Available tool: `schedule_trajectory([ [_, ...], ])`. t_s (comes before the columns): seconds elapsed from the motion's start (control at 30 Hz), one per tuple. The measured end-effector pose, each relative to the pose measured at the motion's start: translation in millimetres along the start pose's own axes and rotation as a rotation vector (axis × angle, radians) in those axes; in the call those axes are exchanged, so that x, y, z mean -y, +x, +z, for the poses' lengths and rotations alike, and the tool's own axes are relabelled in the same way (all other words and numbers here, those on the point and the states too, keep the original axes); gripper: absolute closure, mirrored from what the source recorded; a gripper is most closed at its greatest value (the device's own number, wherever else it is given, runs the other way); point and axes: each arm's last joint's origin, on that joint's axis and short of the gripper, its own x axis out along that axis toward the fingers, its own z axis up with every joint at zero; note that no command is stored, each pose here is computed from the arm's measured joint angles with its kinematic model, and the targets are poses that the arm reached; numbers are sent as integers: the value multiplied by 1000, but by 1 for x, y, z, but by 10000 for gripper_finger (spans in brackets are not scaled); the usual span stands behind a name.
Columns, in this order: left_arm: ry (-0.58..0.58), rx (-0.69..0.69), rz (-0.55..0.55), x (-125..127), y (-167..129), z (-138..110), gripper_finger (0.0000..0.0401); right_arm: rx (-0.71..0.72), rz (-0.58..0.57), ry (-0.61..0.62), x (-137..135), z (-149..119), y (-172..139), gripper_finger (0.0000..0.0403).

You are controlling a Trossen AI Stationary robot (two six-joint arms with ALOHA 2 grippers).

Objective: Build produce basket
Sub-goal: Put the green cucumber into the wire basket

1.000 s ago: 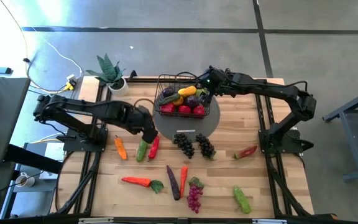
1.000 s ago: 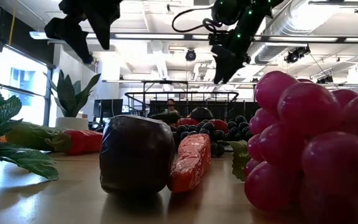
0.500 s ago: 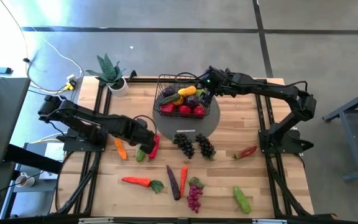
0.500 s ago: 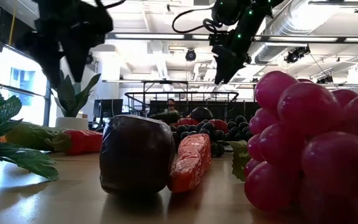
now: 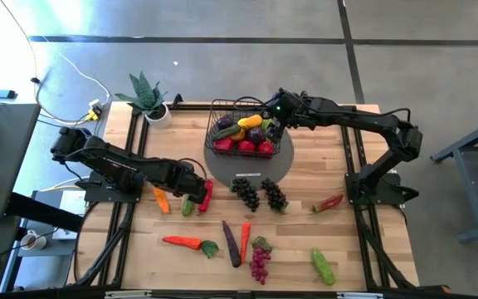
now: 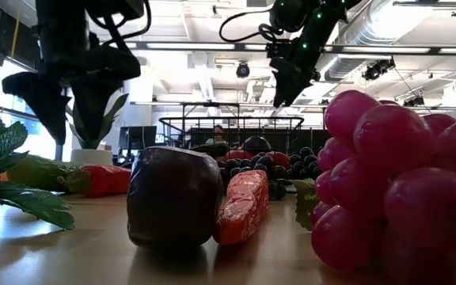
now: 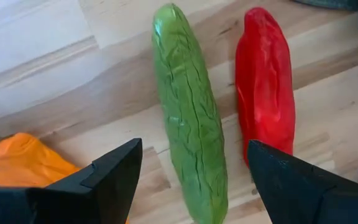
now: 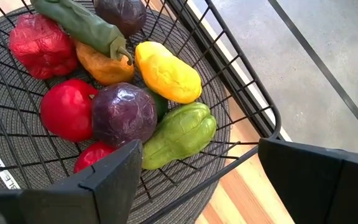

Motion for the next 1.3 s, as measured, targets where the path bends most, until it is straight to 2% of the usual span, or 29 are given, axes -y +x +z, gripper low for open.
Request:
schedule_trajectory([
  [0.27, -40, 3, -70, -3, 20, -3, 124, 0, 0, 0, 0, 0, 0, 100],
  [0.43, -91, -8, -38, -12, 31, -7, 124, 0, 0, 0, 0, 0, 0, 100],
  [0.7, -125, -3, -69, -17, 45, -9, 124, 0, 0, 0, 0, 0, 0, 100],
  [0.87, -132, -4, -43, -19, 54, -11, 129, 0, 0, 0, 0, 0, 0, 100],
  [1.03, -132, -5, -25, -18, 59, -11, 178, 0, 0, 0, 0, 0, 0, 100],
  [1.2, -136, -3, -44, -17, 58, -11, 249, 0, 0, 0, 0, 0, 0, 100],
  [1.3, -139, 5, -67, -16, 55, -10, 273, 0, 0, 0, 0, 0, 0, 100],
])
